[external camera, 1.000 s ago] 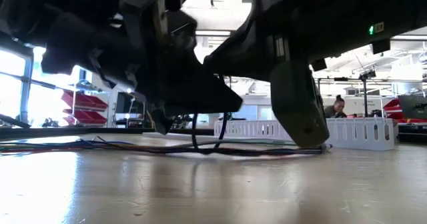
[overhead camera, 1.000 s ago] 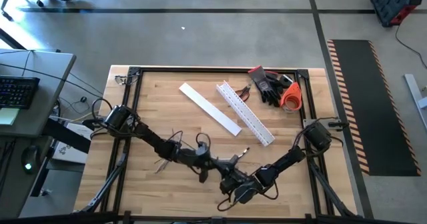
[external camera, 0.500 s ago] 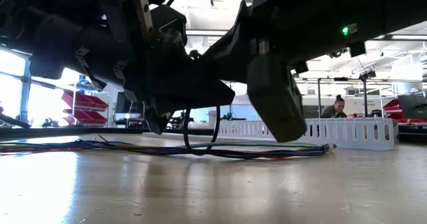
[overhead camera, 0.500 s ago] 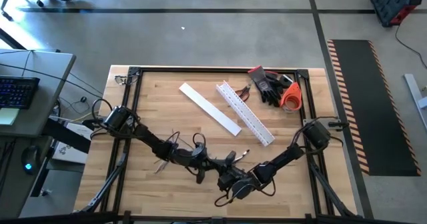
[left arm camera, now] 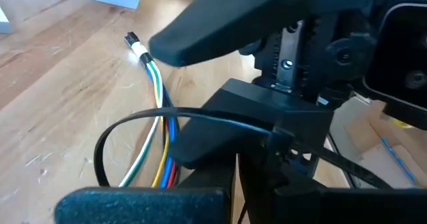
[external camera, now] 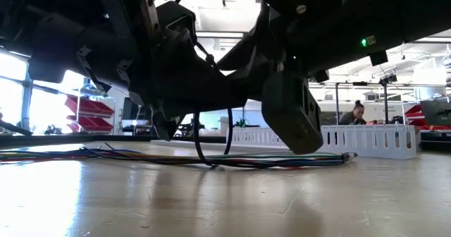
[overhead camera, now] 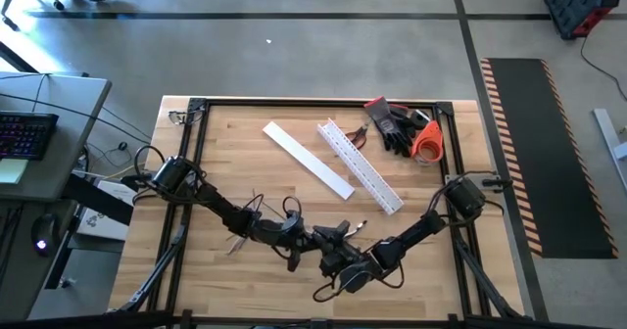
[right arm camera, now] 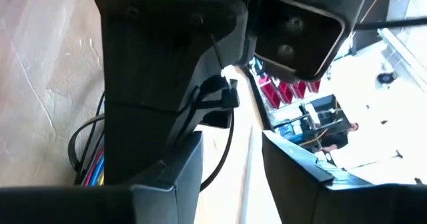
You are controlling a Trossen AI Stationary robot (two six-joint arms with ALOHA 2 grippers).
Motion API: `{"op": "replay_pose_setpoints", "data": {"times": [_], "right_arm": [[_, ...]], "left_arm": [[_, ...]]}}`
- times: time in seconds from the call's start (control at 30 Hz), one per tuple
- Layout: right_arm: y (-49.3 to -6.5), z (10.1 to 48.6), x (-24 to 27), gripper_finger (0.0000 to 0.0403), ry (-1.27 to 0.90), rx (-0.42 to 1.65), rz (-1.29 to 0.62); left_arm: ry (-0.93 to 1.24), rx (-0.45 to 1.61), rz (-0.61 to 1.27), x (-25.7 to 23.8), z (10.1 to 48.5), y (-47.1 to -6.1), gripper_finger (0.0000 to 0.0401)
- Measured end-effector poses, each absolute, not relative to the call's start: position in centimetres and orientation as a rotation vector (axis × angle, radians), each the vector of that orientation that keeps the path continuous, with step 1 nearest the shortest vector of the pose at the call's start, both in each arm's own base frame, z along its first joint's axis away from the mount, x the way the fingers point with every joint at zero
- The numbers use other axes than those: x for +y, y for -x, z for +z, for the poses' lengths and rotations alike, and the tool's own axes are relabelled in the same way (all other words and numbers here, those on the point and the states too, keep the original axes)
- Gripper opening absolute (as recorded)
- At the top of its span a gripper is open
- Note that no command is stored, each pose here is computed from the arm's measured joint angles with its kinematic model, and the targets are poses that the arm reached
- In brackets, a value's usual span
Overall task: Ziptie cables
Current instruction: Wrap the colored cables with the black zip tie
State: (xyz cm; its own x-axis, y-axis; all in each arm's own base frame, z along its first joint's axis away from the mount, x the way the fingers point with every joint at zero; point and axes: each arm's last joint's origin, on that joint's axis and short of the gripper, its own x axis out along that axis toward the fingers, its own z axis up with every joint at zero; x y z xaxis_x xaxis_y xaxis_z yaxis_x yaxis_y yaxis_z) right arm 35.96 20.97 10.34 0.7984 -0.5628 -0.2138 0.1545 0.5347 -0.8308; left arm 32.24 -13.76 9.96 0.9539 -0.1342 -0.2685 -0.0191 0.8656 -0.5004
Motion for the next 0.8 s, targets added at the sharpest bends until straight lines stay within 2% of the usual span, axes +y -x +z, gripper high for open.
{"op": "replay_pose_setpoints", "data": {"times": [0.13,0.4,0.8], "right_arm": [[-36.1,9.9,20.3,0.0106,0.889,0.526,-0.445],[-36.1,9.6,20.0,0.0007,0.85,0.535,-0.443],[-36.0,10.1,21.1,0.0,0.98,0.516,-0.358]], "left_arm": [[0.525,0.304,-0.061,-13.8,10.0,-32.2,0.0],[0.527,0.294,-0.065,-13.9,10.1,-32.3,0.0],[0.567,0.314,-0.08,-13.1,10.0,-32.6,0.0]]}}
